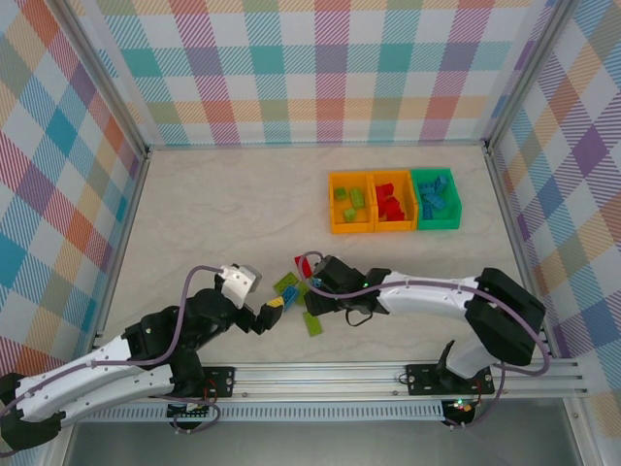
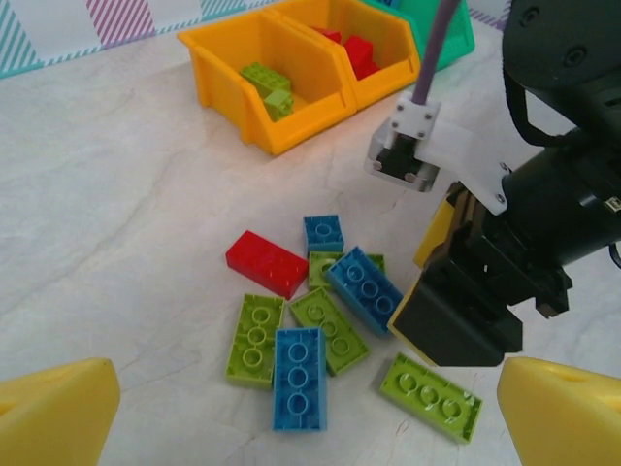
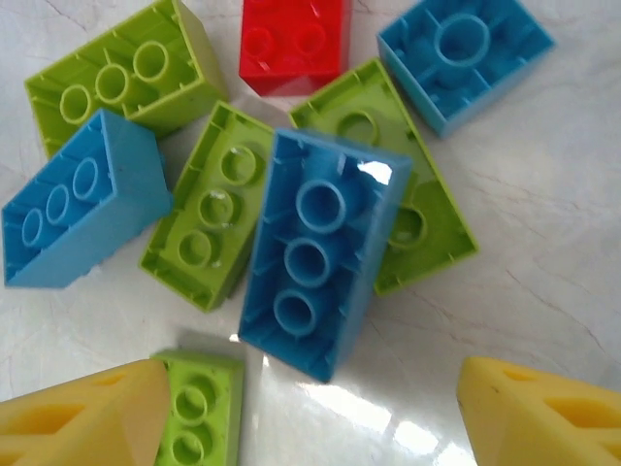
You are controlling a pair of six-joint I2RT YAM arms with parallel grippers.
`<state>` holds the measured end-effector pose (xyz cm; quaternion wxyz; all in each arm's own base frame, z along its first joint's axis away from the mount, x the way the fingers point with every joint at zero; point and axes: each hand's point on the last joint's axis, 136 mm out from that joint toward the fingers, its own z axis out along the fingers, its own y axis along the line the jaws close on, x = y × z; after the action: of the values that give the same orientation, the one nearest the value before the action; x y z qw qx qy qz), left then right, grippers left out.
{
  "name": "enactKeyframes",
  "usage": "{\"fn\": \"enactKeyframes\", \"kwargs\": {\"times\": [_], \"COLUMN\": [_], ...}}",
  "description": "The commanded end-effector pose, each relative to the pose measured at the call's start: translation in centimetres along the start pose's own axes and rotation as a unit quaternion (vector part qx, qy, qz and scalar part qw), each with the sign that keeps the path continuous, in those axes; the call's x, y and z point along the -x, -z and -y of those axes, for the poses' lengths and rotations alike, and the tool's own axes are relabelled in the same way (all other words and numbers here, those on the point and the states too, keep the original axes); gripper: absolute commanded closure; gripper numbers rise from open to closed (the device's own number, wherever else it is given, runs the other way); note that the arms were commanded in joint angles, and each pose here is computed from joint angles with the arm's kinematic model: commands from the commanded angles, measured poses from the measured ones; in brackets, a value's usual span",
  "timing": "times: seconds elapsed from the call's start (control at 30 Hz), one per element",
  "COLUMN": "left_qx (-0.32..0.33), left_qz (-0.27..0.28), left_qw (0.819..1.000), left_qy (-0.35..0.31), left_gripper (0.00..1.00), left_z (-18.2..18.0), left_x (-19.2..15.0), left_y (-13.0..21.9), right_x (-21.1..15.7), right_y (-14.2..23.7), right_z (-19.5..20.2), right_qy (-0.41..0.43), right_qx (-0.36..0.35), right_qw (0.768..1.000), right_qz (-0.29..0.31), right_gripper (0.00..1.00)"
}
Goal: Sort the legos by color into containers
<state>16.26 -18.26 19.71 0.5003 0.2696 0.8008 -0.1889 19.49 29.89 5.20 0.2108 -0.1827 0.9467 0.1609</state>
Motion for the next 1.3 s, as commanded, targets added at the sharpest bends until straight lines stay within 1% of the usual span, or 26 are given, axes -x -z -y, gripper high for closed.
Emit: {"fn": "enactKeyframes", "kwargs": {"times": [0.0, 0.1, 0.17, 0.3, 0.33, 0.4, 0.5, 0.57, 0.63, 0.7, 0.8, 0.9, 0.97, 1.07, 1.2, 1.23, 1.27], "left_qx": [0.013, 0.057, 0.073, 0.074, 0.077, 0.088, 0.103, 0.108, 0.104, 0.087, 0.04, -0.019, -0.061, -0.113, -0.158, -0.171, -0.178], "left_qz": [-0.019, -0.025, -0.045, -0.116, -0.134, -0.165, -0.197, -0.204, -0.2, -0.186, -0.16, -0.128, -0.107, -0.075, -0.025, -0.001, 0.01], "left_qw": [1.0, 0.997, 0.992, 0.978, 0.974, 0.966, 0.959, 0.958, 0.96, 0.964, 0.97, 0.974, 0.973, 0.971, 0.969, 0.967, 0.966], "left_qy": [0.0, 0.048, 0.093, 0.156, 0.167, 0.178, 0.174, 0.169, 0.166, 0.168, 0.176, 0.187, 0.193, 0.197, 0.188, 0.188, 0.185], "left_gripper": [0.0, 0.0, 0.0, 0.0, 0.0, 0.0, 0.0, 0.0, 0.0, 0.0, 0.0, 0.0, 0.0, 0.0, 0.0, 0.0, 0.0], "left_z": [-0.6, -2.2, -2.7, -2.0, -1.8, -1.7, -1.6, -1.7, -1.5, -1.0, 0.4, 2.2, 3.6, 5.3, 6.8, 7.1, 7.3], "left_x": [-1.4, -1.5, -2.2, -4.4, -5.0, -5.9, -6.6, -6.6, -6.3, -5.7, -4.4, -2.7, -1.5, 0.7, 3.6, 4.8, 5.3], "left_y": [0.1, 0.7, 1.0, 1.0, 0.9, 0.8, 0.8, 0.7, 0.5, 0.3, -0.1, -0.3, -0.4, -0.4, -0.3, -0.2, -0.2], "right_x": [2.3, 2.5, 2.6, 2.7, 2.7, 2.8, 2.8, 2.9, 3.1, 3.5, 4.4, 5.7, 6.7, 8.7, 11.5, 12.2, 12.8], "right_y": [-0.6, -1.6, -2.2, -2.8, -2.9, -3.0, -2.9, -2.5, -1.8, -0.7, 1.6, 4.2, 5.8, 8.2, 11.1, 11.8, 12.3], "right_z": [-1.2, -1.2, -0.9, -0.6, -0.6, -0.3, 0.1, 0.2, 0.2, 0.3, 0.7, 2.0, 3.8, 7.6, 14.4, 16.2, 17.9], "right_qy": [-0.004, 0.002, 0.003, 0.005, 0.007, 0.011, 0.017, 0.015, 0.012, 0.009, 0.008, -0.001, -0.013, -0.044, -0.103, -0.116, -0.131], "right_qx": [-0.008, -0.026, -0.04, -0.05, -0.052, -0.06, -0.068, -0.065, -0.059, -0.054, -0.054, -0.054, -0.057, -0.068, -0.1, -0.112, -0.123], "right_qw": [0.999, 0.999, 0.999, 0.998, 0.998, 0.997, 0.996, 0.996, 0.996, 0.995, 0.992, 0.988, 0.984, 0.977, 0.96, 0.954, 0.949], "right_qz": [0.035, 0.036, 0.036, 0.04, 0.042, 0.046, 0.049, 0.056, 0.067, 0.083, 0.114, 0.145, 0.168, 0.199, 0.242, 0.252, 0.259], "right_gripper": [0.26, 0.3, 0.33, 0.44, 0.49, 0.57, 0.6, 0.63, 0.67, 0.69, 0.7, 0.7, 0.7, 0.71, 0.73, 0.73, 0.74]}}
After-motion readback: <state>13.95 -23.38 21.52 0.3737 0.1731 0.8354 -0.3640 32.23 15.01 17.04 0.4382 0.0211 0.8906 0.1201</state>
